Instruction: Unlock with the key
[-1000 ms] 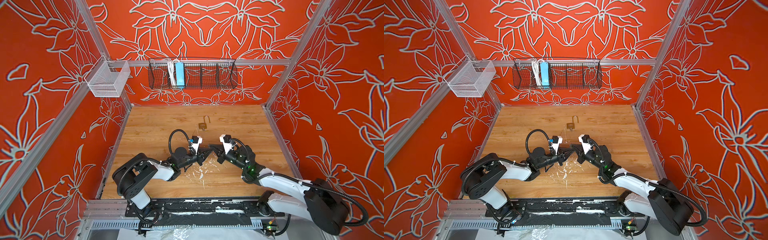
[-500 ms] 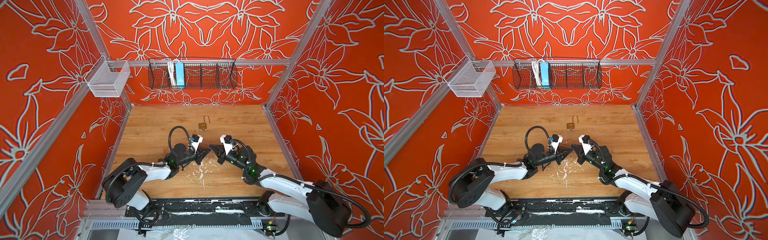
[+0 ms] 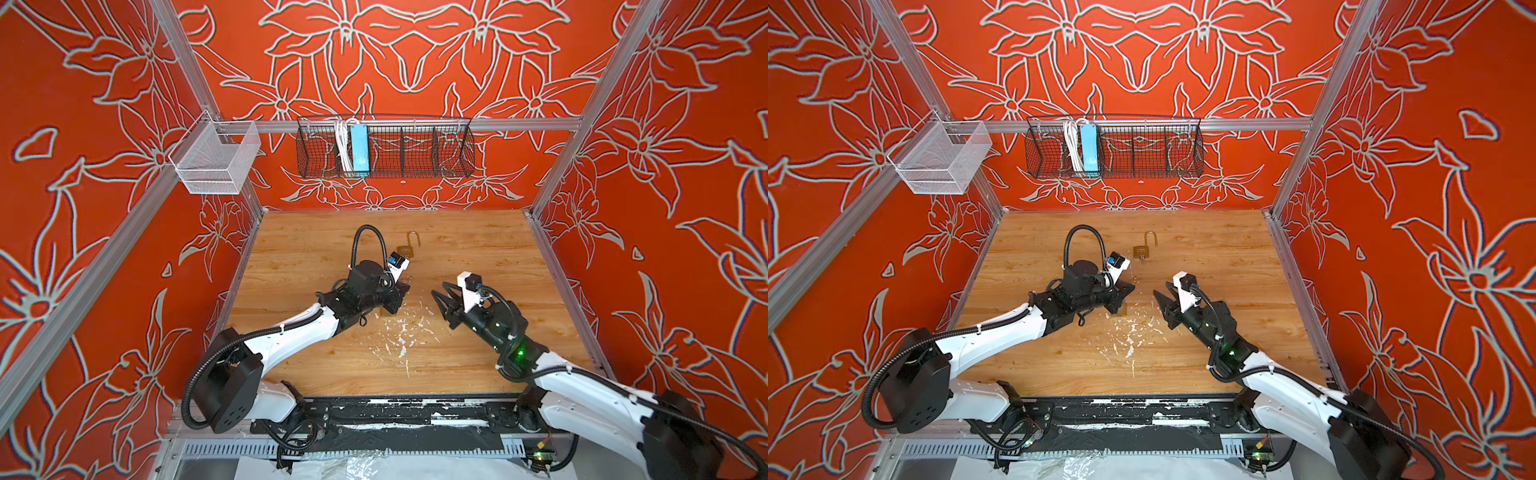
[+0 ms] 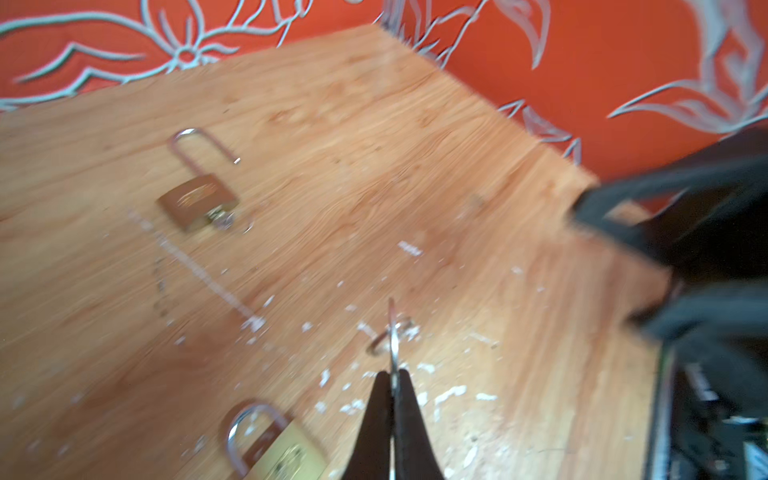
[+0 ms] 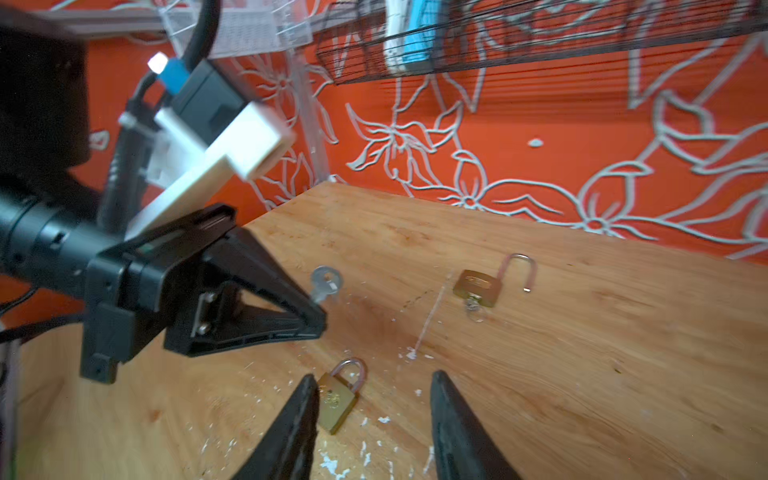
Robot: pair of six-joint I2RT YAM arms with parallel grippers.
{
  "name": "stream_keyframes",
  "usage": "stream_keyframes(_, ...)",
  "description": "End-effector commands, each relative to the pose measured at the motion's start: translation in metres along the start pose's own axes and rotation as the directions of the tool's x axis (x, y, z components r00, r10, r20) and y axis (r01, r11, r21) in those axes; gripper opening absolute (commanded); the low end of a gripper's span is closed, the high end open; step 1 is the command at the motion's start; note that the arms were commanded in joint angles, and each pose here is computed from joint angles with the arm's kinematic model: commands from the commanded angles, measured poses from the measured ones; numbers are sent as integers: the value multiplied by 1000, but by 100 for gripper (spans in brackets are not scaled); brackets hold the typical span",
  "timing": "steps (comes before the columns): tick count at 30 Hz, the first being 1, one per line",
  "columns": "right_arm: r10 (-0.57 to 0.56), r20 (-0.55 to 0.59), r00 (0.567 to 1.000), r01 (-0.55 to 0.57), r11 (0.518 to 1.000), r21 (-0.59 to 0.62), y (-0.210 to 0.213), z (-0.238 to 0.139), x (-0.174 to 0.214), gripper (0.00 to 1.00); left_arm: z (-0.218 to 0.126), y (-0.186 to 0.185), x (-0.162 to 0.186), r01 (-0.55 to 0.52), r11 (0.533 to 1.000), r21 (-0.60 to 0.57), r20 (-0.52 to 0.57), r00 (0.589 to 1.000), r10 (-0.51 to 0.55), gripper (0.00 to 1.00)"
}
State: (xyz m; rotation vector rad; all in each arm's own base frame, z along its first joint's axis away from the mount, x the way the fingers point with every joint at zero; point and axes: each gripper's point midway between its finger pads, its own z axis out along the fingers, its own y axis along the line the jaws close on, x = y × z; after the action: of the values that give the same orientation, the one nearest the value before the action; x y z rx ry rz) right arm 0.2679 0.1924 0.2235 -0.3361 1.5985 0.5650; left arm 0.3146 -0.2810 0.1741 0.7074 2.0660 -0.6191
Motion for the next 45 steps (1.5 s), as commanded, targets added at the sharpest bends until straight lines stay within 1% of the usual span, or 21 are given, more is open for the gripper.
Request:
stream_keyframes(1, 13, 60, 998, -34, 932, 362, -65, -29, -1, 55, -4, 16, 11, -158, 978, -139, -171, 976, 133, 0)
stream_keyframes(2, 19, 87, 996, -54, 906, 421, -77, -39, -3, 58, -7, 14, 12, -208, 966, -157, -230, 958, 169, 0)
stream_keyframes(3, 23, 118, 993, -73, 895, 440, -83, -47, -7, 60, -10, 14, 13, -233, 958, -165, -276, 944, 182, 0)
stream_keyframes(6, 33, 160, 987, -92, 920, 380, -77, -57, -17, 64, -28, 13, 9, -233, 956, -181, -374, 915, 152, 0)
stream_keyframes(8, 38, 143, 989, -87, 933, 349, -72, -61, -15, 67, -43, 8, 0, -225, 959, -171, -397, 907, 142, 0)
stream_keyframes(10, 75, 90, 993, -101, 937, 333, -70, -66, -2, 70, -58, -5, -11, -212, 968, -136, -416, 899, 138, 0)
stream_keyframes(12, 92, 48, 995, -102, 946, 308, -66, -69, 13, 75, -69, -19, -15, -236, 968, -83, -449, 876, 175, 0)
stream_keyframes(14, 63, 29, 998, -68, 964, 259, -59, -70, 23, 80, -75, -26, -12, -307, 950, -49, -505, 829, 241, 0)
stream_keyframes(17, 41, 73, 996, -53, 984, 168, -44, -69, 12, 86, -77, -20, 0, -371, 928, -34, -603, 748, 277, 0)
stream_keyframes(19, 25, 83, 996, -34, 993, 112, -34, -67, 6, 87, -74, -23, 12, -418, 907, 46, -668, 662, 339, 0)
stream_keyframes(21, 0, 99, 995, -3, 1000, 31, -19, -66, 4, 91, -75, -26, 27, -467, 870, 158, -731, 537, 421, 0)
stream_keyframes(22, -16, 110, 994, 20, 999, -28, -9, -66, 3, 92, -72, -24, 31, -499, 847, 185, -743, 494, 452, 0)
stream_keyframes(23, -33, 119, 992, 43, 995, -86, 1, -65, 2, 94, -70, -29, 33, -505, 835, 217, -733, 481, 481, 0)
stream_keyframes(24, -45, 118, 992, 60, 990, -125, 8, -64, 3, 94, -71, -38, 33, -487, 833, 263, -722, 474, 504, 0)
stream_keyframes(26, -76, 101, 992, 93, 981, -172, 17, -62, 6, 94, -72, -47, 26, -441, 854, 278, -734, 476, 484, 0)
stream_keyframes(28, -90, 84, 992, 104, 977, -187, 20, -59, 9, 93, -72, -52, 23, -416, 863, 287, -750, 463, 473, 0)
stream_keyframes(31, -96, 88, 992, 117, 950, -288, 38, -60, 9, 90, -70, -57, 28, -423, 847, 321, -749, 435, 500, 0)
stream_keyframes(33, -105, 64, 992, 120, 944, -307, 41, -58, 12, 88, -72, -63, 29, -401, 847, 349, -741, 436, 512, 0)
stream_keyframes(37, -89, 80, 993, 114, 910, -398, 58, -62, 7, 85, -73, -78, 32, -351, 840, 413, -698, 471, 539, 0)
stream_keyframes(42, -77, 70, 995, 101, 870, -483, 73, -66, 5, 79, -73, -91, 33, -332, 818, 470, -635, 517, 574, 0)
stream_keyframes(45, -71, 59, 996, 91, 849, -520, 80, -67, 5, 73, -74, -98, 32, -328, 804, 496, -596, 544, 590, 0)
